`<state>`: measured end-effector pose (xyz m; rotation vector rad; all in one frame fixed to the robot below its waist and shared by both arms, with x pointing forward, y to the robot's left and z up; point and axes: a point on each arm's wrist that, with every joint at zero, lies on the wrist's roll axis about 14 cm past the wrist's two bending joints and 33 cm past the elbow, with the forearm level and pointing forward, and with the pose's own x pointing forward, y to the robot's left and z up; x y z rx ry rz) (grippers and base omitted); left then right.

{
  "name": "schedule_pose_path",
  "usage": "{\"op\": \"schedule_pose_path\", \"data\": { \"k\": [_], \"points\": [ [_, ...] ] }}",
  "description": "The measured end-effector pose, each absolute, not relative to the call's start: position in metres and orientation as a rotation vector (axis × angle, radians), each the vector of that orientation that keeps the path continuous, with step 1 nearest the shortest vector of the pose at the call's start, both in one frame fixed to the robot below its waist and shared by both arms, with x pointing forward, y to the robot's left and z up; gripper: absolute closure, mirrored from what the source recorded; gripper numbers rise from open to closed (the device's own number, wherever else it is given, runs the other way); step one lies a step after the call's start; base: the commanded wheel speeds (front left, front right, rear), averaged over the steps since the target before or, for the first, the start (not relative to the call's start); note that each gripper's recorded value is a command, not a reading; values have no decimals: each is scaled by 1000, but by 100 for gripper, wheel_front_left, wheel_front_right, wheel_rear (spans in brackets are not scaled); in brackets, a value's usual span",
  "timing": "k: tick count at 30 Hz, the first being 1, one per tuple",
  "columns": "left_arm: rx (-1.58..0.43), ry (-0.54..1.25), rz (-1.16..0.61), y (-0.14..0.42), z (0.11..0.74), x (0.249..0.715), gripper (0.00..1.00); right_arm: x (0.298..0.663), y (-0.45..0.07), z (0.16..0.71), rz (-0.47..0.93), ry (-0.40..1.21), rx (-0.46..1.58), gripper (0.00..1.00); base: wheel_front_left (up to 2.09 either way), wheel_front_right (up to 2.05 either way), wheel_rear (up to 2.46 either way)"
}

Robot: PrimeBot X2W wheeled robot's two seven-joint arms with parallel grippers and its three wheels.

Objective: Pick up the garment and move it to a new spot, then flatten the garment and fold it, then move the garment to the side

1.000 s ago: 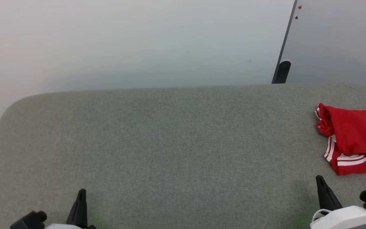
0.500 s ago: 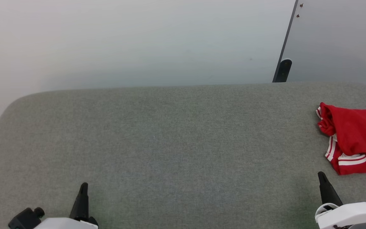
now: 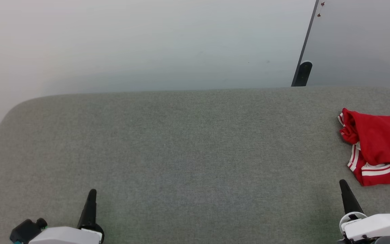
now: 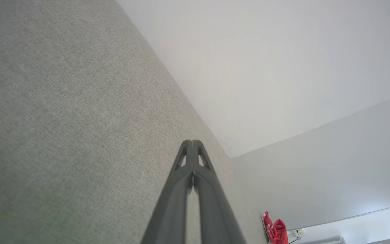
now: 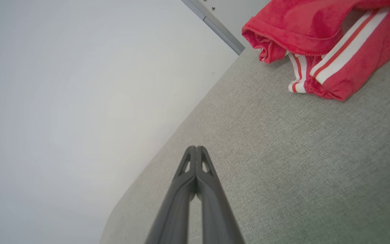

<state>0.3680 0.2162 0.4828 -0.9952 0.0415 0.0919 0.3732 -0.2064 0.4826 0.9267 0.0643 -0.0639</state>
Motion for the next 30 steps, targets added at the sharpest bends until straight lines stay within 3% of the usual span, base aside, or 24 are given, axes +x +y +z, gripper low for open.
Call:
{"op": "schedule_pose_path", "data": {
  "k": [30],
  "points": [
    [-1287,33,62,208,491,378,100,380,-204,492,-53,42,1253,100,0,0,0]
  ]
}}
